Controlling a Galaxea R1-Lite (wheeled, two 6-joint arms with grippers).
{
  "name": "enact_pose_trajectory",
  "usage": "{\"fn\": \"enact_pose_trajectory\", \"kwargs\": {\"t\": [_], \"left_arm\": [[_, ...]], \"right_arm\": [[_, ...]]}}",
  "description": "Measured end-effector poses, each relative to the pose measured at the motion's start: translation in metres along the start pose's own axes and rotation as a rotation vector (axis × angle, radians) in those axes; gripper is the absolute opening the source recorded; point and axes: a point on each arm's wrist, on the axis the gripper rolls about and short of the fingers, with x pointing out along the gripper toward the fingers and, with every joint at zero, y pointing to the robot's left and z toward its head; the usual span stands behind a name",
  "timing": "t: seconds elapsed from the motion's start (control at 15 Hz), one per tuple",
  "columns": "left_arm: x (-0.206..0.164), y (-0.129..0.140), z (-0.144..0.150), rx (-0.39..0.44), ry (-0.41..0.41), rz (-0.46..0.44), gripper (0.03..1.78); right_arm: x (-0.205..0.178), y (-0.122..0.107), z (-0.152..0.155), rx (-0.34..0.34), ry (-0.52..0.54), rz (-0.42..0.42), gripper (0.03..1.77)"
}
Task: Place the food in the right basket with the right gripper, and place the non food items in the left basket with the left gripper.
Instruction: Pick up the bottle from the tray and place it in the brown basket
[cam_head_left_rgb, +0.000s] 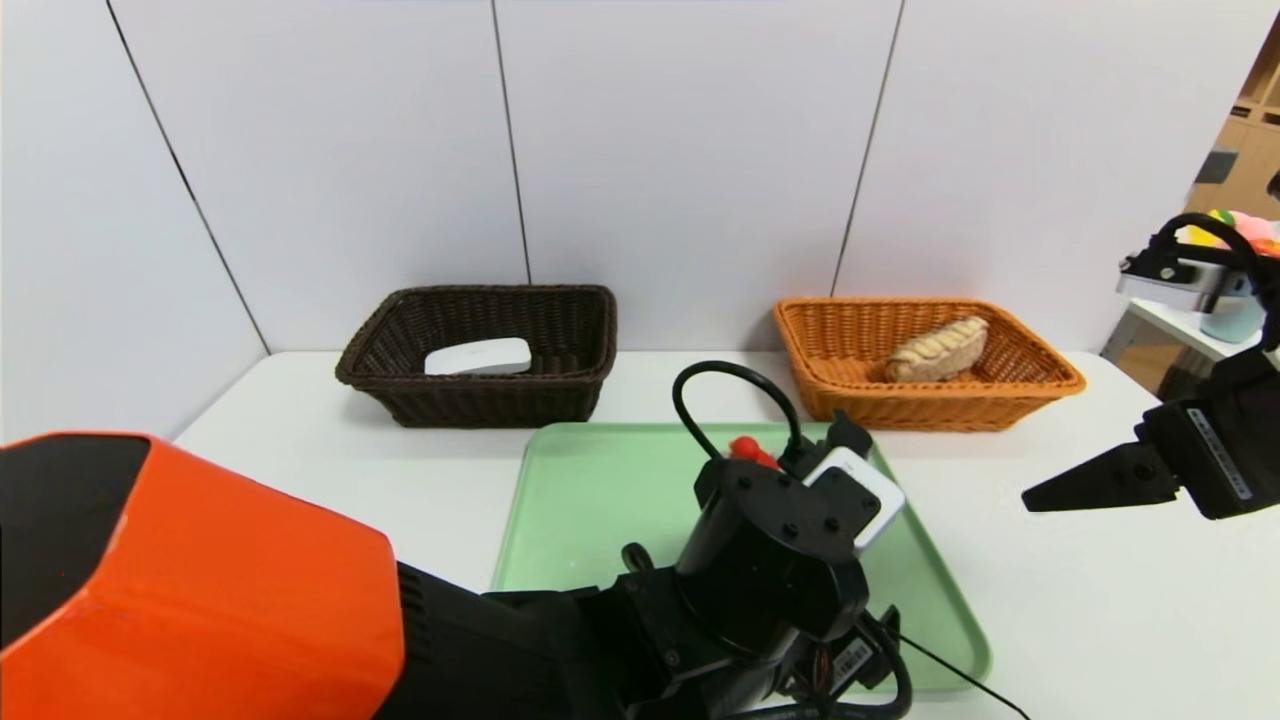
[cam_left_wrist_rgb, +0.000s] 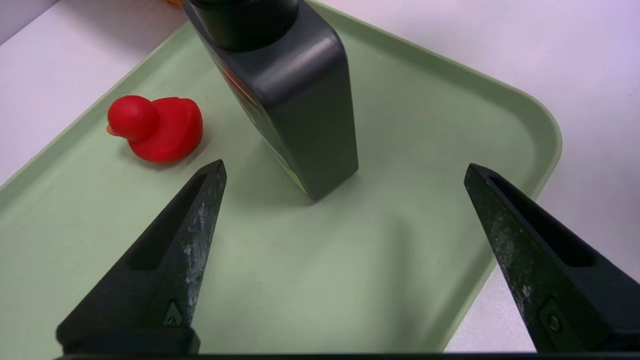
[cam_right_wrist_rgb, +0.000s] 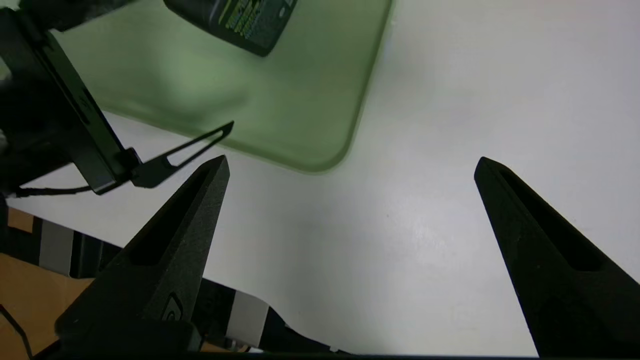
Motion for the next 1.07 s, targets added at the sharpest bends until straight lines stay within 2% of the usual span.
{"fn": "enact_pose_trajectory", "kwargs": {"t": [0.33, 0.73, 1.07], "left_arm": [[0.010, -0.002, 0.003, -0.006, -0.015, 0.002, 1.69], [0.028, -0.005, 0.009, -0.011, -0.040, 0.033, 1.69], [0.045, 0.005, 0.003, -0.014, -0.031, 0.063, 1.69]], "right_arm": [[0.011, 0.000, 0.005, -0.064, -0.110, -0.005, 1.70], [0.011, -0.001, 0.002, -0.071, -0.103, -0.004, 1.70], [0.009, -0.002, -0.001, -0.064, -0.106, -0.010, 1.70]]}}
